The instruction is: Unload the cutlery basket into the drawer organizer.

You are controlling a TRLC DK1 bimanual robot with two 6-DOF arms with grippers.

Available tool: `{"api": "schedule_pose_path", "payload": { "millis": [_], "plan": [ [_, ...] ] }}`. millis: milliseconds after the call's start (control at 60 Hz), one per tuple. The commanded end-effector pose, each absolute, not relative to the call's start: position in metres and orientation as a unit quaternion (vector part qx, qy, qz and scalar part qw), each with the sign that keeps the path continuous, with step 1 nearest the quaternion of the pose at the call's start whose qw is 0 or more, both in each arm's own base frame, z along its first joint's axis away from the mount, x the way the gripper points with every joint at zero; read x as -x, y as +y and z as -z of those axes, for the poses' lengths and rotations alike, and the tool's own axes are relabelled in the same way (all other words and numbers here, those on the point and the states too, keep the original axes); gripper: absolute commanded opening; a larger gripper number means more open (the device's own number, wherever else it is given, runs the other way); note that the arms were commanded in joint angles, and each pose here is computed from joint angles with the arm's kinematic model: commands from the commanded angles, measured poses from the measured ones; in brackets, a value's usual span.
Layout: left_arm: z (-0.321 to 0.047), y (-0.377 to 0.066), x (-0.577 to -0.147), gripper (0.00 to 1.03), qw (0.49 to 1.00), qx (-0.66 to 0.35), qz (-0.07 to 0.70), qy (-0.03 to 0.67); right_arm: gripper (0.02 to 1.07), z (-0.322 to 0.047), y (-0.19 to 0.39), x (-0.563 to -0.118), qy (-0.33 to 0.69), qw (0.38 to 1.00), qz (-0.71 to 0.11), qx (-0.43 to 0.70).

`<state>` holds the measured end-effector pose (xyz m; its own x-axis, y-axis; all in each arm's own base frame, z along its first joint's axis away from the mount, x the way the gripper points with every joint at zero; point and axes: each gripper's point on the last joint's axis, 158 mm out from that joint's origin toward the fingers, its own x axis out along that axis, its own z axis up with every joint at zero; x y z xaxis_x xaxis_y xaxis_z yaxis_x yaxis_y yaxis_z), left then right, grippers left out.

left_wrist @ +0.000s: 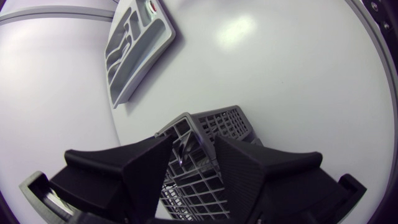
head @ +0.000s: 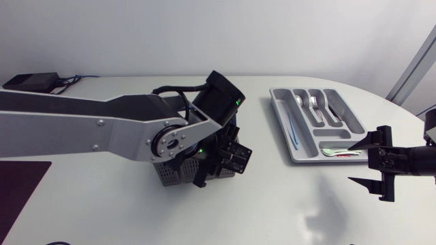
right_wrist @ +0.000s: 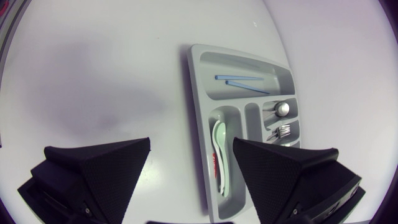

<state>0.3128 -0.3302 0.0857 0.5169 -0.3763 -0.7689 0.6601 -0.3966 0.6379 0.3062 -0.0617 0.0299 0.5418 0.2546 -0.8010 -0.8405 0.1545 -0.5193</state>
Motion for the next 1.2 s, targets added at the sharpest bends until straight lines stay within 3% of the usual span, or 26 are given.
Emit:
{"api": "schedule_pose_path", "payload": {
  "millis": [0,167,1183],
  "plan": [
    [-0.089,-0.328,-0.312,0.26,0.538,-0.69,0.475,0.094,0.98,-0.024,-0.055,-0.294,0.283,0.71,-0.395,0.509],
    [-0.092,-0.327,-0.314,0.15,0.539,-0.694,0.468,0.093,0.98,-0.022,-0.051,-0.287,0.282,0.713,-0.397,0.505],
    [-0.121,-0.33,-0.322,0.04,0.557,-0.704,0.434,0.071,0.98,-0.018,-0.035,-0.265,0.274,0.725,-0.407,0.483]
  ]
}}
